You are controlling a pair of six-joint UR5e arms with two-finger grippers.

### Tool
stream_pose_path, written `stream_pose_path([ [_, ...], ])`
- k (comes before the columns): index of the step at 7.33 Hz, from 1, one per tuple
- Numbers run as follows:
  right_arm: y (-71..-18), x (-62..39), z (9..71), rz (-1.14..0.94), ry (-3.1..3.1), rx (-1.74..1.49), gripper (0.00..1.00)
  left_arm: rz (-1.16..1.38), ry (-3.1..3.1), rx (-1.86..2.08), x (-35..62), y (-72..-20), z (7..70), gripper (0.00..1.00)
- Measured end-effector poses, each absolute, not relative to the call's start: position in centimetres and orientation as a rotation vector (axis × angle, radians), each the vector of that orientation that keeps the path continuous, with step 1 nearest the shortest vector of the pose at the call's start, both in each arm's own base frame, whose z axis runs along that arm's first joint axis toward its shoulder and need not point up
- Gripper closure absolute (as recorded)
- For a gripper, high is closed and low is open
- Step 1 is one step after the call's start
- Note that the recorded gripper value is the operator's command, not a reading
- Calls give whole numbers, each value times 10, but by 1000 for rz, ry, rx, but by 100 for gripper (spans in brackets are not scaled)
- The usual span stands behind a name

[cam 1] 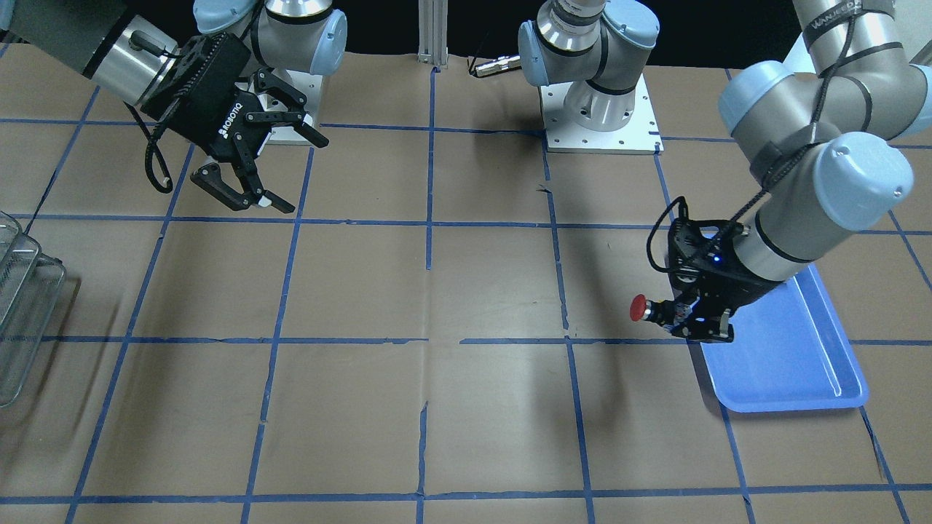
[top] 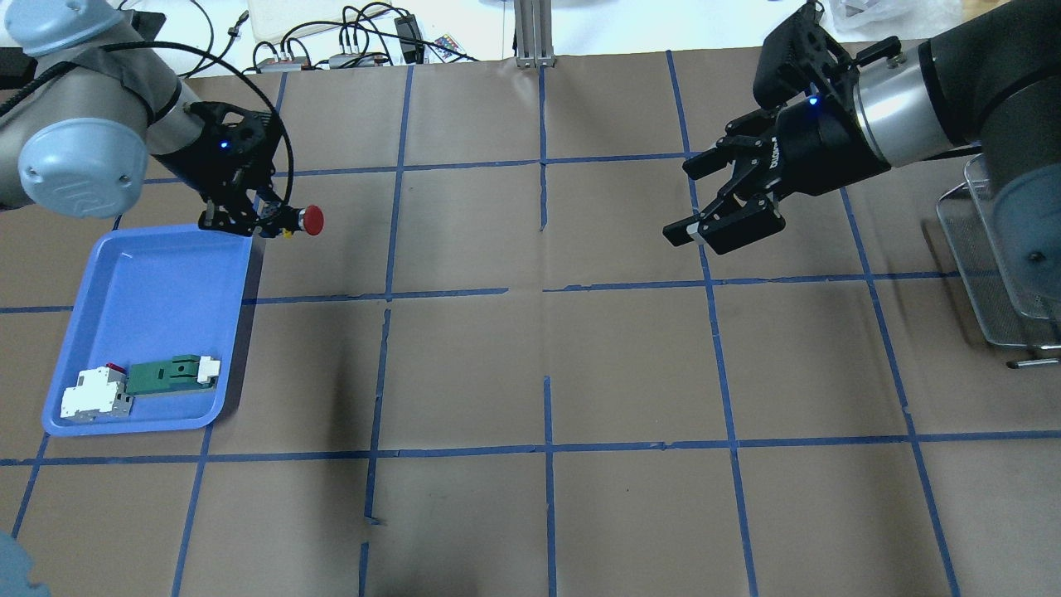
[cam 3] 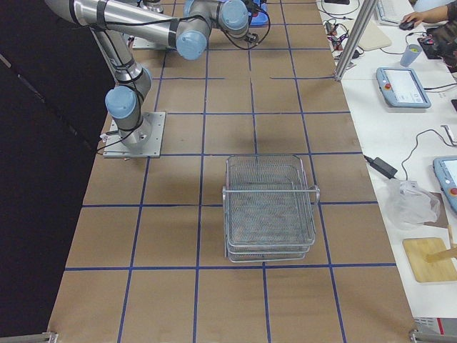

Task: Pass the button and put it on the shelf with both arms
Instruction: 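Lift the red button and carry it toward the right gripper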

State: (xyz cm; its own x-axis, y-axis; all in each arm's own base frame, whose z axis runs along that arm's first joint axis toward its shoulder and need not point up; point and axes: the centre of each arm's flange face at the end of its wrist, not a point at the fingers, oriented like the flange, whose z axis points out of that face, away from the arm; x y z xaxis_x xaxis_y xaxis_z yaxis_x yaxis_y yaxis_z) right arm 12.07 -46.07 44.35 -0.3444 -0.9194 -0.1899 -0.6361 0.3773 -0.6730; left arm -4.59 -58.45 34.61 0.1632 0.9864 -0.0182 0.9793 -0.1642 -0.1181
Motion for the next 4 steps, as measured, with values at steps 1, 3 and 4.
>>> stream_pose_path([
  [1,-461,120,444,-675,2091,-1336,0,144,-1929,-2339,-94,-581,359,100],
  [3,-461,120,446,-682,2088,-1345,0,180,-1873,-2313,-183,-570,395,100],
  [4,-462,120,447,-703,2067,-1391,0,226,-1864,-2286,-222,-559,415,100],
])
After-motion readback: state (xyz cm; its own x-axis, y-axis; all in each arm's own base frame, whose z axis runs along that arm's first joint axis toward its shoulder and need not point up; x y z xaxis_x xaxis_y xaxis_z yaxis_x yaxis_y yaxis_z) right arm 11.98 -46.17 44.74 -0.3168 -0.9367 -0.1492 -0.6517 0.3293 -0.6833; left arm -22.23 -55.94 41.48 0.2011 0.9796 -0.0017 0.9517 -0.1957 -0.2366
